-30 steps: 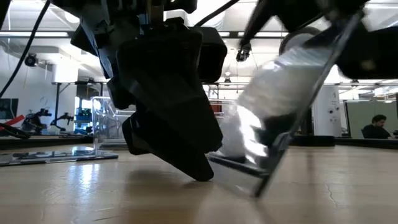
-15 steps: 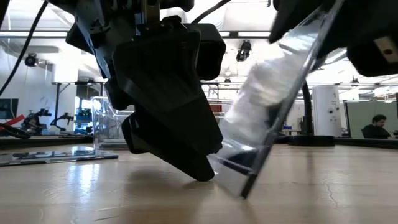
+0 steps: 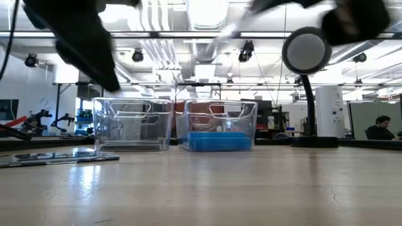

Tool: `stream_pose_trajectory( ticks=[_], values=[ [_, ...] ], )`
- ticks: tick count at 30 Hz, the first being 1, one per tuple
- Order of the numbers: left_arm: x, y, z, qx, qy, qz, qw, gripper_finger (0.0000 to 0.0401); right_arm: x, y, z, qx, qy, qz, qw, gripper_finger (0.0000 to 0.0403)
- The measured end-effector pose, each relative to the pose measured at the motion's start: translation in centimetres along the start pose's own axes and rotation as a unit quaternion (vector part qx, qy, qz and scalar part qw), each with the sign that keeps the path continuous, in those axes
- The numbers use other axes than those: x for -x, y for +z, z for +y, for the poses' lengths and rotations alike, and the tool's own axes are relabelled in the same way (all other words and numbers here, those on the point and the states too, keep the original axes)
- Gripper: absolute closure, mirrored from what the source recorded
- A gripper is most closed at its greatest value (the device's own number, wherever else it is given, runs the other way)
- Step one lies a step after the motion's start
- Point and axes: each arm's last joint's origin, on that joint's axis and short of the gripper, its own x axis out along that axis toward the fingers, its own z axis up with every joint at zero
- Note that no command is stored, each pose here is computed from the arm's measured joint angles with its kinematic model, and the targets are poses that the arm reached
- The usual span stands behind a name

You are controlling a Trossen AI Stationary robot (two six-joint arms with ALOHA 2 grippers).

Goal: Pick & place jewel cases by type
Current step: Put the black CD case into the left transparent bin

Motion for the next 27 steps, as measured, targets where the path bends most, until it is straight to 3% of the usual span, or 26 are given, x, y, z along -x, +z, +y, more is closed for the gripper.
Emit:
stream_pose_trajectory(
  ticks=[6,10,14,18,24,27],
  values=[
    [6.8,-1.5,2.2,0.053,0.138,-0.097,0.984,0.0222,-0.4,6.9,2.0,0.018,0.056,-0.09,0.994,0.0394],
    [9.7,-2.1,4.3,0.112,0.181,-0.097,0.972,0.0222,-1.6,13.0,2.7,0.036,0.102,-0.131,0.985,0.0393],
    [12.1,-2.9,5.0,0.126,0.148,-0.105,0.975,0.0222,-2.5,18.5,2.5,0.039,0.107,-0.15,0.982,0.0391],
    [13.4,-3.8,5.5,0.138,0.12,-0.112,0.977,0.0222,-4.8,23.0,2.3,0.049,0.109,-0.124,0.985,0.039],
    [14.2,-5.0,6.5,0.151,0.099,-0.115,0.977,0.0222,-9.9,27.9,1.5,0.025,0.084,-0.108,0.99,0.0388],
    [14.3,-5.5,6.9,0.159,0.093,-0.115,0.976,0.0222,-12.4,29.6,1.2,0.006,0.089,-0.063,0.994,0.0368]
  ],
)
